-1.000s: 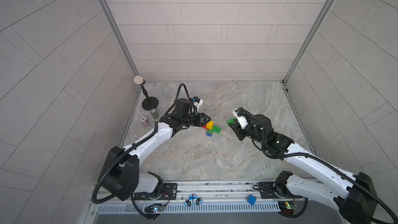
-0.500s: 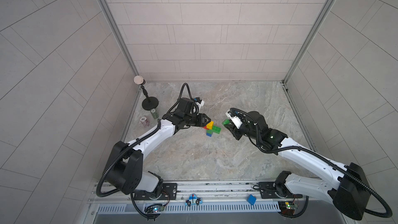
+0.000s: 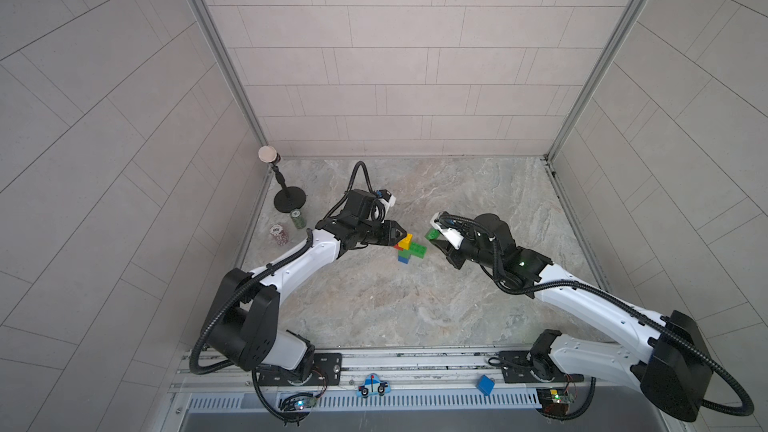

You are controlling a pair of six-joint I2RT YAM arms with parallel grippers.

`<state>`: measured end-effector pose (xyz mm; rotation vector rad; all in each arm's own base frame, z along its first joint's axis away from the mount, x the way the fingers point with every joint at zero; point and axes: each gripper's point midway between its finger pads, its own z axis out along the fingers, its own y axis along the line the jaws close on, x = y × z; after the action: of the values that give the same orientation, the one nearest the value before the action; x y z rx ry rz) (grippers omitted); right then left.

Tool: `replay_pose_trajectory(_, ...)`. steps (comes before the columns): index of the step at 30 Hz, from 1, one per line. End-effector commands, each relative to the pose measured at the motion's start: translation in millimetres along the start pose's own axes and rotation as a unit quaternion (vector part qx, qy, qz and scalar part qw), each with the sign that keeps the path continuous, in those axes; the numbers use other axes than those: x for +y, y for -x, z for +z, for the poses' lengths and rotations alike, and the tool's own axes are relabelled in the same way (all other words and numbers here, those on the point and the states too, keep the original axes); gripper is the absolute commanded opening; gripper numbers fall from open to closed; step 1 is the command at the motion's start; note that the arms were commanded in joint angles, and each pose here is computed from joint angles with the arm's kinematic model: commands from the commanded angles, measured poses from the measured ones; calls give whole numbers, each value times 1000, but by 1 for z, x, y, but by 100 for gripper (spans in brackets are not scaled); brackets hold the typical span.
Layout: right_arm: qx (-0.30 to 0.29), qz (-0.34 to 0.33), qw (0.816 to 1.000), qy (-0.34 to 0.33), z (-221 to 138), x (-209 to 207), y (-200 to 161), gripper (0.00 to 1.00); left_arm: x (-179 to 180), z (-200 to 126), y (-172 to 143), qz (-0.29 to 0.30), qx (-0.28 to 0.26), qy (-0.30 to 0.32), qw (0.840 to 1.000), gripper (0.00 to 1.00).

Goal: Assemble a fork with lego
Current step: Assemble the lego brick with the lego brick.

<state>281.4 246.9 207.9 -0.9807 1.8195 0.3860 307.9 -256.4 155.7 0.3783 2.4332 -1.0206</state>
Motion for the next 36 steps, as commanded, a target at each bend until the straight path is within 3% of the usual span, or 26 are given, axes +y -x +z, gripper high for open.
replay_pose_trajectory(1, 4, 5, 1000, 14, -4, 2, 2, 0, -5, -1, 6, 15, -1, 1, 1000, 31)
replay_pose_trajectory(6, 48, 16, 998, 33, 4, 2, -10, 0, -3, 0, 5, 14, 3, 5, 1000, 31)
replay_pose_trajectory(36, 56, 19, 997, 50, 7, 8, -12, 0, 0, 4, 0, 12, 18, 13, 1000, 26)
